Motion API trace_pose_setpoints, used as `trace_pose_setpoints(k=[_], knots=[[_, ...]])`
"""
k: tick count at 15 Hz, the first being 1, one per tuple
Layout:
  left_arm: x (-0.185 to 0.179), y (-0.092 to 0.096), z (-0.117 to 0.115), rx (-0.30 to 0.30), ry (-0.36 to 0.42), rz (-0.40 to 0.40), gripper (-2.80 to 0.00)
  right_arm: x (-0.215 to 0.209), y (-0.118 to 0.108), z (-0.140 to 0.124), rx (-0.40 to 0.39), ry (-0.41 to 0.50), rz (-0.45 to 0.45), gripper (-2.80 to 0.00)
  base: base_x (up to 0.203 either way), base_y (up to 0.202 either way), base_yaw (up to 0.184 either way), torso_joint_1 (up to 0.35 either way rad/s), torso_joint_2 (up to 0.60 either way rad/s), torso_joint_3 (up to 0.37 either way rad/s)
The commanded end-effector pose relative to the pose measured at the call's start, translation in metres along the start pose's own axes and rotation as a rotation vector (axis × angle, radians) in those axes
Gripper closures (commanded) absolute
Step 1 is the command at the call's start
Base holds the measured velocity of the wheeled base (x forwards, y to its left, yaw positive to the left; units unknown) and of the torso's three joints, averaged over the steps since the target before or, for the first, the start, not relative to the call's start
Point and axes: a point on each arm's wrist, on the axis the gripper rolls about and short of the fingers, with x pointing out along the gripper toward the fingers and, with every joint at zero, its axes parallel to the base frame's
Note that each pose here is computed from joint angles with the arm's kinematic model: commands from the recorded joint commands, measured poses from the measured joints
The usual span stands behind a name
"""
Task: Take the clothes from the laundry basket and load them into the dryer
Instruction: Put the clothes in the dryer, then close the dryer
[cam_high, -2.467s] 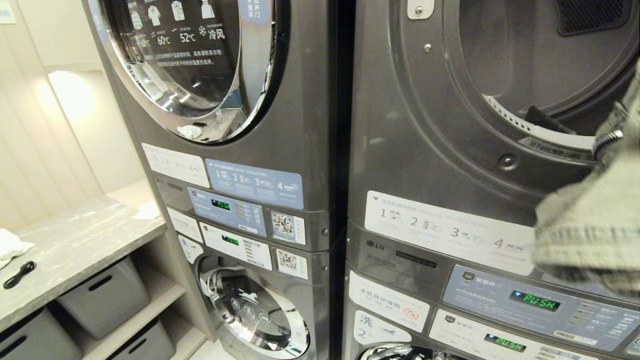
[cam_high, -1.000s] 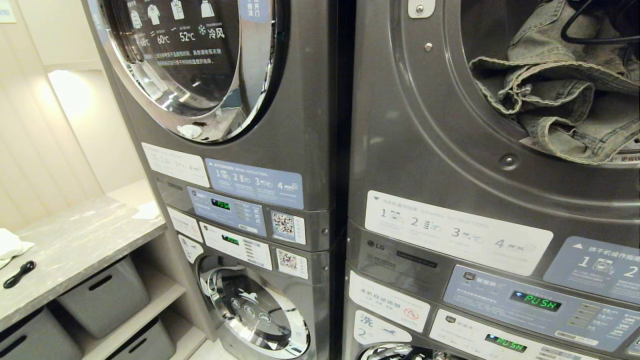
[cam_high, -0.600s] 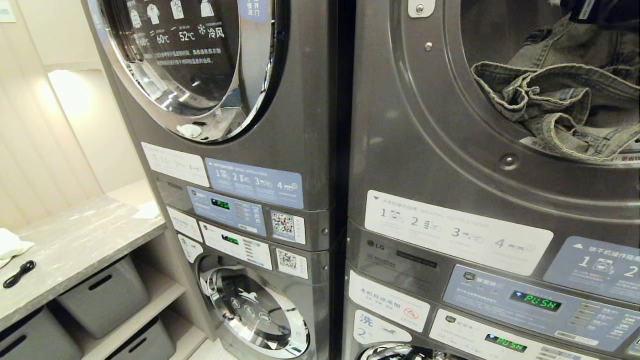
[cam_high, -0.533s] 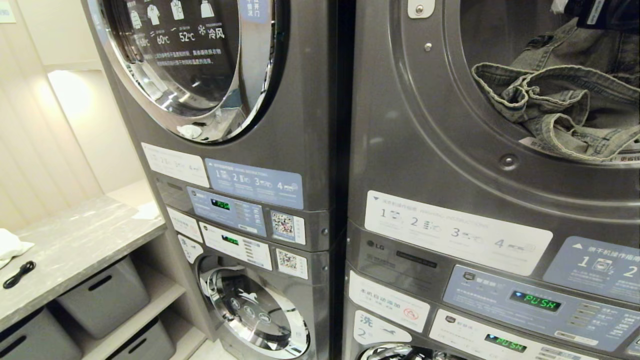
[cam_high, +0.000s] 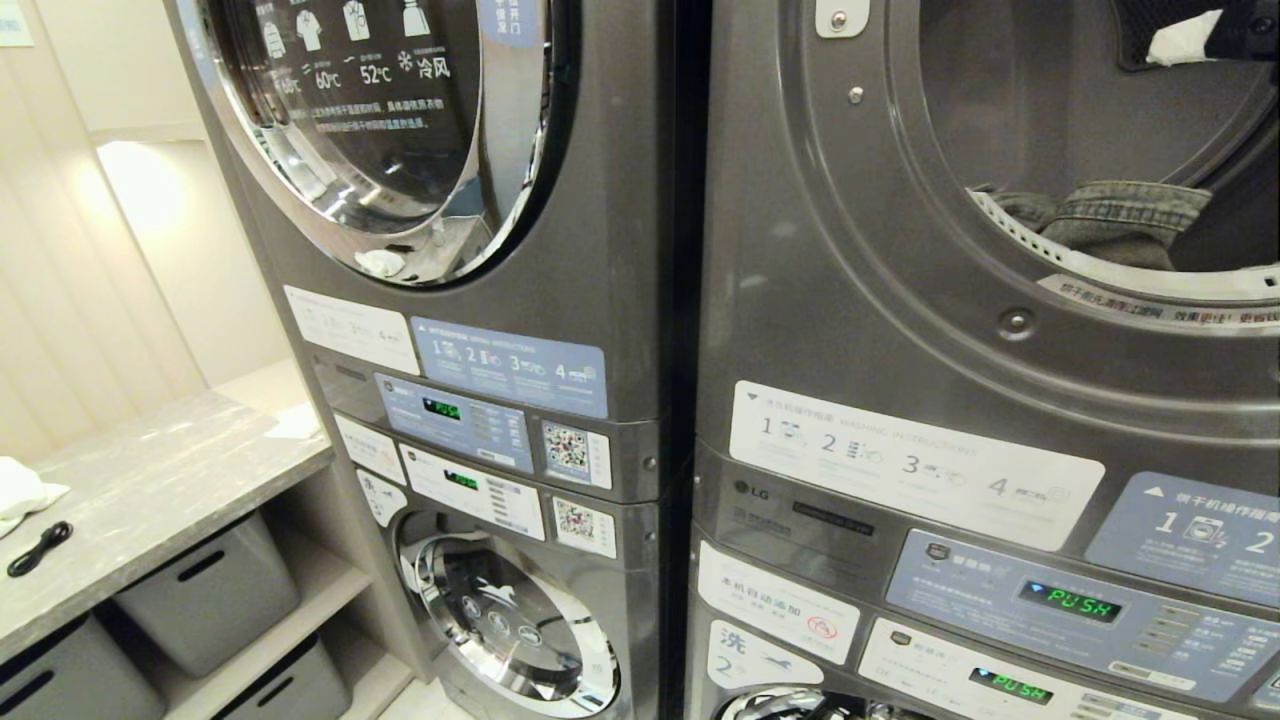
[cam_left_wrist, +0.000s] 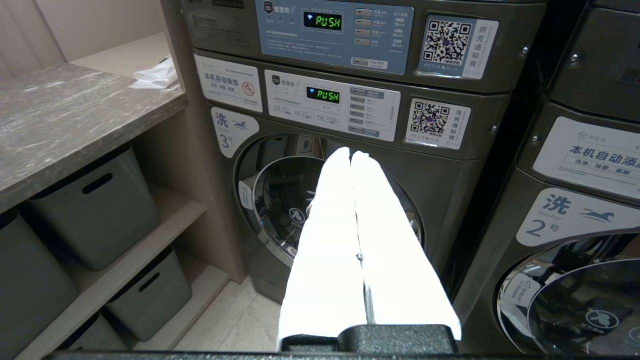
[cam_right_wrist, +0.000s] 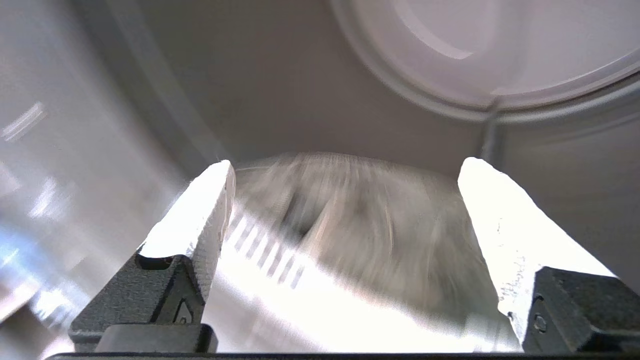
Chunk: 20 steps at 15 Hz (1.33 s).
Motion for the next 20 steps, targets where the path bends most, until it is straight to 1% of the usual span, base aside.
trace_pose_setpoints(k=[1,3,4,6,8,9,10,11,14,15,16,17,18,19,20], knots=[[0.0,0.0,0.0,0.001,-0.001,0.0,0.0,-0.062,0.004,-0.004,-0.002,-0.053,0.055,-2.8,0.0,0.0,0.0,0.0,0.0,0.0],[0.0,0.0,0.0,0.002,-0.001,-0.001,0.0,-0.106,0.004,-0.033,-0.017,-0.048,0.118,-2.8,0.0,0.0,0.0,0.0,0.0,0.0],[0.0,0.0,0.0,0.002,-0.001,0.0,0.0,-0.127,0.002,-0.05,-0.031,-0.051,0.134,0.0,0.0,0.0,0.0,0.0,0.0,0.0],[0.0,0.0,0.0,0.005,-0.003,-0.001,0.0,-0.169,-0.007,-0.09,-0.055,-0.065,0.151,0.0,0.0,0.0,0.0,0.0,0.0,0.0],[0.0,0.0,0.0,0.006,-0.001,-0.003,0.0,-0.201,-0.014,-0.153,-0.098,-0.037,0.162,0.0,0.0,0.0,0.0,0.0,0.0,0.0],[0.0,0.0,0.0,0.006,-0.001,-0.001,0.0,-0.212,-0.017,-0.18,-0.118,-0.036,0.167,0.0,0.0,0.0,0.0,0.0,0.0,0.0],[0.0,0.0,0.0,0.006,-0.004,-0.001,0.0,-0.217,-0.018,-0.216,-0.142,-0.006,0.176,0.0,0.0,0.0,0.0,0.0,0.0,0.0],[0.0,0.0,0.0,0.005,-0.003,-0.001,0.0,-0.216,-0.018,-0.244,-0.155,0.022,0.184,0.0,0.0,0.0,0.0,0.0,0.0,0.0],[0.0,0.0,0.0,0.0,-0.003,0.0,0.0,-0.196,-0.013,-0.314,-0.171,0.167,0.207,0.0,0.0,0.0,0.0,0.0,0.0,0.0],[0.0,0.0,0.0,-0.008,-0.003,0.0,0.0,-0.192,-0.012,-0.333,-0.167,0.195,0.227,0.0,0.0,0.0,0.0,0.0,0.0,0.0],[0.0,0.0,0.0,-0.027,-0.003,0.0,0.0,-0.191,-0.011,-0.344,-0.157,0.22,0.252,0.0,0.0,0.0,0.0,0.0,0.0,0.0],[0.0,0.0,0.0,-0.029,-0.003,0.0,0.0,-0.191,-0.011,-0.348,-0.133,0.235,0.277,0.0,0.0,0.0,0.0,0.0,0.0,0.0],[0.0,0.0,0.0,-0.029,-0.003,0.0,0.0,-0.191,-0.01,-0.344,-0.108,0.222,0.295,0.0,0.0,0.0,0.0,0.0,0.0,0.0],[0.0,0.0,0.0,-0.029,-0.003,0.0,0.0,-0.19,-0.01,-0.343,-0.108,0.244,0.287,0.0,0.0,0.0,0.0,0.0,0.0,0.0],[0.0,0.0,0.0,-0.028,-0.004,0.0,0.0,-0.186,-0.009,-0.343,-0.11,0.305,0.262,0.0,0.0,0.0,0.0,0.0,0.0,0.0]])
